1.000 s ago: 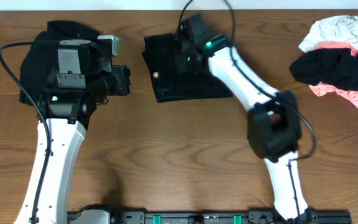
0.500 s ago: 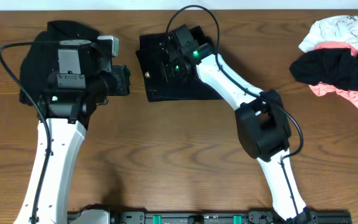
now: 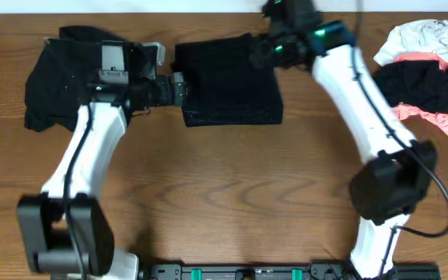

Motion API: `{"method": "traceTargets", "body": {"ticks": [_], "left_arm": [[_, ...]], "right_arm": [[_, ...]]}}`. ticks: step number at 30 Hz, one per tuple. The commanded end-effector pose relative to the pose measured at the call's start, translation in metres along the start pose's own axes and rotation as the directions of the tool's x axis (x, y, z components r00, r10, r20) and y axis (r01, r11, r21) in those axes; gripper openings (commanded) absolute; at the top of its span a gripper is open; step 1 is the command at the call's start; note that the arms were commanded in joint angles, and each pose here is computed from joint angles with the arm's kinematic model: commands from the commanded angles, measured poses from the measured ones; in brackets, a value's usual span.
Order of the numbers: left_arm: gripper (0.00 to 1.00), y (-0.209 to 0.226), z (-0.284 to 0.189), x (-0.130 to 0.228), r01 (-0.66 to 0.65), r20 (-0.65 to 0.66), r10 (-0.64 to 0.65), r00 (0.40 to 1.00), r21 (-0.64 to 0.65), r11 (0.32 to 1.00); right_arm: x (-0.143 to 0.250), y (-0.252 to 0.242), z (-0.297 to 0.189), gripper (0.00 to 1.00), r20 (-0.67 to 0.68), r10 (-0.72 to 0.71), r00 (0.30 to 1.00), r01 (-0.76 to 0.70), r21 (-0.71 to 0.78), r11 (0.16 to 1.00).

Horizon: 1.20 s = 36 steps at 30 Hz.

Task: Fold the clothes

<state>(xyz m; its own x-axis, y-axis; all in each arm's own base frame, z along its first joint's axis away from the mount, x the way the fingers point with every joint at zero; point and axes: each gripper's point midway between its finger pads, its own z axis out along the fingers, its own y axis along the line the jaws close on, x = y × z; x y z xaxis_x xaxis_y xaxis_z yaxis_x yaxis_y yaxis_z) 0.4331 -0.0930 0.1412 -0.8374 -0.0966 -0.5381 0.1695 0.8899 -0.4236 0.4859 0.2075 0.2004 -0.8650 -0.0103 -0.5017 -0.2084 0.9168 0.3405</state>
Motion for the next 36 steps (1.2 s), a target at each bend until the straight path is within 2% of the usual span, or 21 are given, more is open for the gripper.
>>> {"method": "traceTargets", "body": {"ticks": [1,4,6,9,16,32,36], "left_arm": [[0.98,-0.003,0.023,0.005,0.068,-0.039,-0.063,0.997,0.153,0.986],[0.98,-0.007,0.041,0.000,0.105,-0.038,-0.098,0.994,0.288,0.952],[0.98,-0.001,0.051,-0.001,0.146,-0.046,-0.138,0.989,0.317,0.937],[0.98,0.019,0.062,0.005,0.194,-0.066,-0.183,0.981,0.298,0.935],[0.98,0.051,0.054,0.000,0.246,-0.043,-0.243,0.969,0.265,0.932],[0.98,0.043,0.093,0.029,0.283,-0.141,-0.252,0.957,0.289,0.915],[0.98,0.032,0.095,0.028,0.276,-0.148,-0.237,0.960,0.362,0.890]], "right_arm": [[0.006,-0.021,0.006,0.01,-0.037,0.030,0.999,-0.028,0.037,0.999],[0.009,-0.042,0.009,0.01,-0.049,0.052,0.997,-0.047,0.104,0.993],[0.009,-0.056,0.012,0.01,-0.046,0.065,0.997,-0.057,0.151,0.987],[0.009,-0.065,0.014,0.01,-0.050,0.080,0.996,-0.071,0.163,0.984],[0.013,-0.079,0.023,0.01,-0.069,0.105,0.992,-0.091,0.181,0.979],[0.051,-0.132,0.102,0.01,-0.147,0.231,0.962,-0.171,0.335,0.927],[0.060,-0.138,0.119,0.01,-0.163,0.251,0.954,-0.184,0.343,0.921]]}}
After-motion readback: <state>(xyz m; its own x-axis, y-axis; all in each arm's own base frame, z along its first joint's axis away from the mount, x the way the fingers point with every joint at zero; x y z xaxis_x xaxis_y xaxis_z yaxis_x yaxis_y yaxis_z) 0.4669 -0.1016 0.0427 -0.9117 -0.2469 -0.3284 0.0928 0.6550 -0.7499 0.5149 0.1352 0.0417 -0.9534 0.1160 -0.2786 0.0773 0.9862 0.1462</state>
